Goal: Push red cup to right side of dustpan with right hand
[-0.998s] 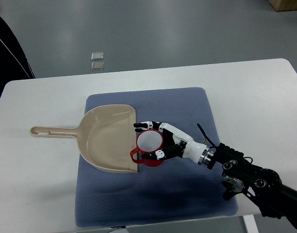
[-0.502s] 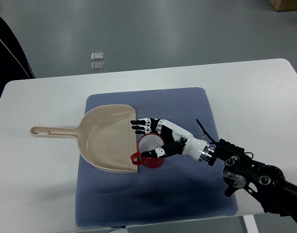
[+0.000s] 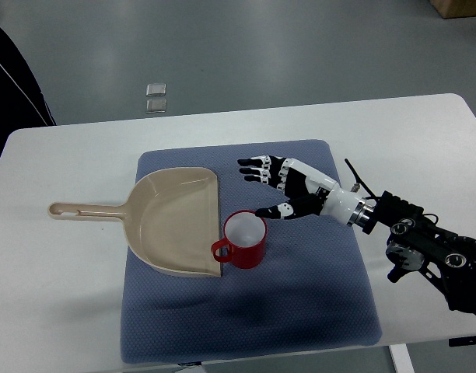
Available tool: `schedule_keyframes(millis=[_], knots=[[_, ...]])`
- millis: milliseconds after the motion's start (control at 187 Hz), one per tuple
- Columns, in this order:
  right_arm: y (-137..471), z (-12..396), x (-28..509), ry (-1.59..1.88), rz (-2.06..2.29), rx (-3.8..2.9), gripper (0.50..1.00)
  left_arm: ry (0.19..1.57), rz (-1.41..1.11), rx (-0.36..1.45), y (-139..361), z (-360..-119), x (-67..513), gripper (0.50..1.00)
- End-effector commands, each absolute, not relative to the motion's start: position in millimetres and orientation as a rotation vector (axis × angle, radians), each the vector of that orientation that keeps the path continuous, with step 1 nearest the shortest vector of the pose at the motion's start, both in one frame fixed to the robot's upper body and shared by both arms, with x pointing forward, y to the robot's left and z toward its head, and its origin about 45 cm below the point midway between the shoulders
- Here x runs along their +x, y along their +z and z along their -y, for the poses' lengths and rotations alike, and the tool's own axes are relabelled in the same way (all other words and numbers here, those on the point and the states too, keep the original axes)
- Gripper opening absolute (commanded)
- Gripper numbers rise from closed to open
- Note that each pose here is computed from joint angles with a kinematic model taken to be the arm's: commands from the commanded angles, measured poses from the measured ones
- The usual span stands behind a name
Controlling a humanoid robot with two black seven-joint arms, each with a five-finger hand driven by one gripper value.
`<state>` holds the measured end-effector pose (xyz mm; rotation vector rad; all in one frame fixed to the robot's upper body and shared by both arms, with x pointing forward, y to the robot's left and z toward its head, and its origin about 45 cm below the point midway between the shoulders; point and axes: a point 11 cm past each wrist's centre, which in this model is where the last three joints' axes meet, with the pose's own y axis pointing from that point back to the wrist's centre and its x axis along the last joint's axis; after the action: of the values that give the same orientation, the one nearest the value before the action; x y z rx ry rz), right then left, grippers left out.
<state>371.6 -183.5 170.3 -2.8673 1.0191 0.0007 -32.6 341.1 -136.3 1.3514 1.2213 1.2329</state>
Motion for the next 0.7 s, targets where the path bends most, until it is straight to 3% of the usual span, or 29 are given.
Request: schedule_keyframes(millis=[0,288,694], knots=[[187.7,206.9,391.0,-0.025,-1.114,-2.837,0.932,1.232,-1.222,1.351,-136.4,-340.8,-32.6,1.0],[187.7,260.1,431.3,0.345,-1.482,-2.821,0.932,1.233,-1.221,1.352,-136.3,-341.3,-32.6,1.0],[180.8,265.4,449.1,0.85,-1.687,-2.644,0.932,1.232,-1.222,1.351,-136.4,-340.8,-32.6,1.0]])
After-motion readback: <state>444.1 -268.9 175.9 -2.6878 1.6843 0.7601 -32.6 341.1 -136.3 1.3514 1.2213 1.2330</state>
